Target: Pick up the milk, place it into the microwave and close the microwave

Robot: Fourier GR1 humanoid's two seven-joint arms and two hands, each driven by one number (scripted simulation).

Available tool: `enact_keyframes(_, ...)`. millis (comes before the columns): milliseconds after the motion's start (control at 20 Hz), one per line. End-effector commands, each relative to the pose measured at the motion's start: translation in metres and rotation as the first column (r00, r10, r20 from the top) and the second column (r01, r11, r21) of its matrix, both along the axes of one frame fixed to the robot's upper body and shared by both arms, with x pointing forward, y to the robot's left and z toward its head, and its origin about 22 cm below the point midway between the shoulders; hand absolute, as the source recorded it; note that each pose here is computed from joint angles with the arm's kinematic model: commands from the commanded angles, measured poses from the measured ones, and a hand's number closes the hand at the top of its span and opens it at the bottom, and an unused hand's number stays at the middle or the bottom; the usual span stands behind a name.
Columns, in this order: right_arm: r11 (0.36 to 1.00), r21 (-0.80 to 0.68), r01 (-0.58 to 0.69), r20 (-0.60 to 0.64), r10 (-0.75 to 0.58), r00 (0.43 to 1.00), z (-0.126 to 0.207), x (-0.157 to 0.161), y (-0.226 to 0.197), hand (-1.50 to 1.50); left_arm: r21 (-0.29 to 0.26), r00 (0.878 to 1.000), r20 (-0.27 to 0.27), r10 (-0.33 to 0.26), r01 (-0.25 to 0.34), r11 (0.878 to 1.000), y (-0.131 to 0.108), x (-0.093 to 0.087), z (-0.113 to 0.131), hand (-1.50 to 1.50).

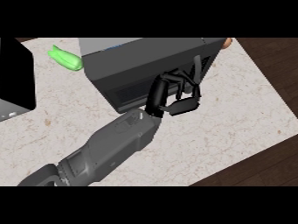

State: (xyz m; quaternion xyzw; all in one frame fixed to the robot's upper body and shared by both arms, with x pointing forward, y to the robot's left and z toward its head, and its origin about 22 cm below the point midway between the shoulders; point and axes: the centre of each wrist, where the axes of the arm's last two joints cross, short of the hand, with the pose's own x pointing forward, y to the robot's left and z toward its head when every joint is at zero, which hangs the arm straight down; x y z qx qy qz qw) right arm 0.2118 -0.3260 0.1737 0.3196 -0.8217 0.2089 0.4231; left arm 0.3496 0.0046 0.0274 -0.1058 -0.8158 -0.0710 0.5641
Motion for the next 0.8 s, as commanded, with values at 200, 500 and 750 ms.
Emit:
enact_keyframes(200,1.000,-0.012,0.003,0.002,-0.003,1.000,0.007,-0.007,-0.005,-1.50,0.097,0.965,-0.143,0.221,-0.208,0.973,0.027,0.016,-0.023,1.50)
enact_keyframes(500,1.000,0.003,0.019,-0.017,-0.019,1.000,0.008,-0.013,-0.009,-1.50,0.068,0.959,-0.203,0.196,-0.186,0.980,0.031,0.009,-0.033,-1.50)
enact_keyframes(750,0.999,-0.017,0.039,-0.027,-0.039,0.999,0.011,-0.021,-0.013,-1.50,0.073,0.959,-0.207,0.194,-0.182,0.981,0.033,0.007,-0.039,-1.50)
